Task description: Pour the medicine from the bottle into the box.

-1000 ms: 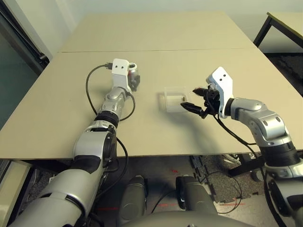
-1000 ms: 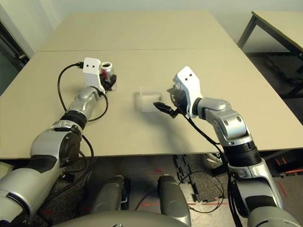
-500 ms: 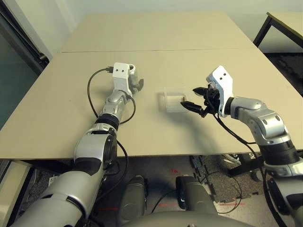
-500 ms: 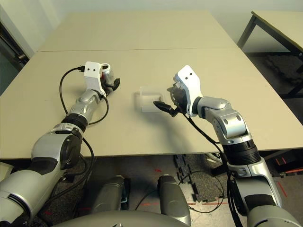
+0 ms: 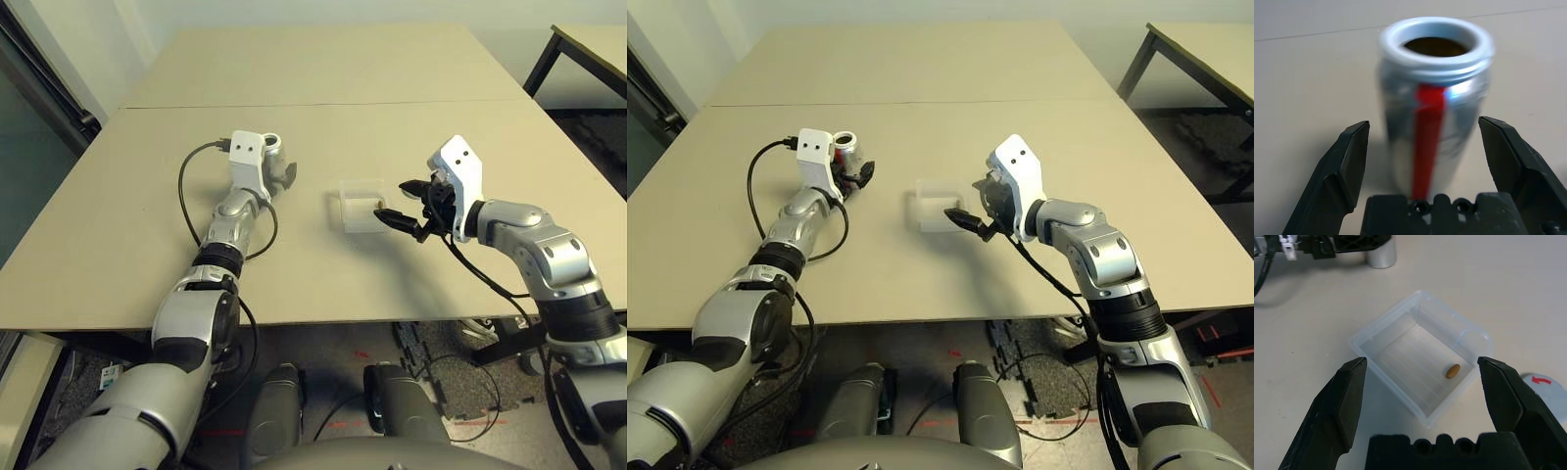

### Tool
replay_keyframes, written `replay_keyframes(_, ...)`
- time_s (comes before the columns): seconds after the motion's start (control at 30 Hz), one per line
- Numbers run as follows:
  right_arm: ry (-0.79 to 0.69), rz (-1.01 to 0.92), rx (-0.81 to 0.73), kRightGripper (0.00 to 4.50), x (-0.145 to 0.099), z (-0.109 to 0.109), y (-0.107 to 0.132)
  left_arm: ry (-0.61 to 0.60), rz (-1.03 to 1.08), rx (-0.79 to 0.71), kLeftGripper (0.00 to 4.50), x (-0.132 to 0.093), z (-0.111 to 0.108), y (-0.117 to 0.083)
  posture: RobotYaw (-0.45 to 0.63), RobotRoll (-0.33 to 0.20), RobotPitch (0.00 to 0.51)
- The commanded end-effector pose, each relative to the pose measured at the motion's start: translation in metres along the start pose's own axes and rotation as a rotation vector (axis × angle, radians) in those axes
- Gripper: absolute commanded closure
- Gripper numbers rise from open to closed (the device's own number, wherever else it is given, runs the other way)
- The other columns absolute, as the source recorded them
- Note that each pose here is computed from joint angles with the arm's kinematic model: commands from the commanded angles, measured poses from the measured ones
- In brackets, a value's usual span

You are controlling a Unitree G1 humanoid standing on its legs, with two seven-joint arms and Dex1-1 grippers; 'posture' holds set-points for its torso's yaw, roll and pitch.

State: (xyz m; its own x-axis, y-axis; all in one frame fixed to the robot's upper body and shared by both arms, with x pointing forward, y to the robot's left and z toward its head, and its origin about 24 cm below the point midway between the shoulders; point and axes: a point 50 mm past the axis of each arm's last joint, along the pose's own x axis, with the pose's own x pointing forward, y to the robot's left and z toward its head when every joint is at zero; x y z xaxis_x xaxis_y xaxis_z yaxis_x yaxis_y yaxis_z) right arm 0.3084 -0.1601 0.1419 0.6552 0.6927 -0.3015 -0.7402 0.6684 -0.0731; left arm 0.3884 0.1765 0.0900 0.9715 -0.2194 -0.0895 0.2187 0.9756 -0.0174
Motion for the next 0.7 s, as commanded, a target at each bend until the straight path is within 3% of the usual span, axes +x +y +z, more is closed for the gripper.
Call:
replay_keyframes(0.03,-0.025,-0.007,0.006,0.0,-0.005,0.006,-0.001,-0.011,0.006,-0.03,0.04,-0.008,-0.001,0.005,0.0,0.0,0.092)
replay_keyframes(0.5,-0.047,-0.074,0.076,0.0,-0.036,0.003,0.004,0.003,-0.003,-0.067,0.04,-0.072,0.008,0.011,0.02,0.0,0.111)
replay_keyframes(0.7,-0.106,-0.288,0.147,0.0,-0.063,-0.002,-0.008,-0.031,0.094,-0.075,0.04,-0.091,0.022,0.04,0.03,0.0,0.118)
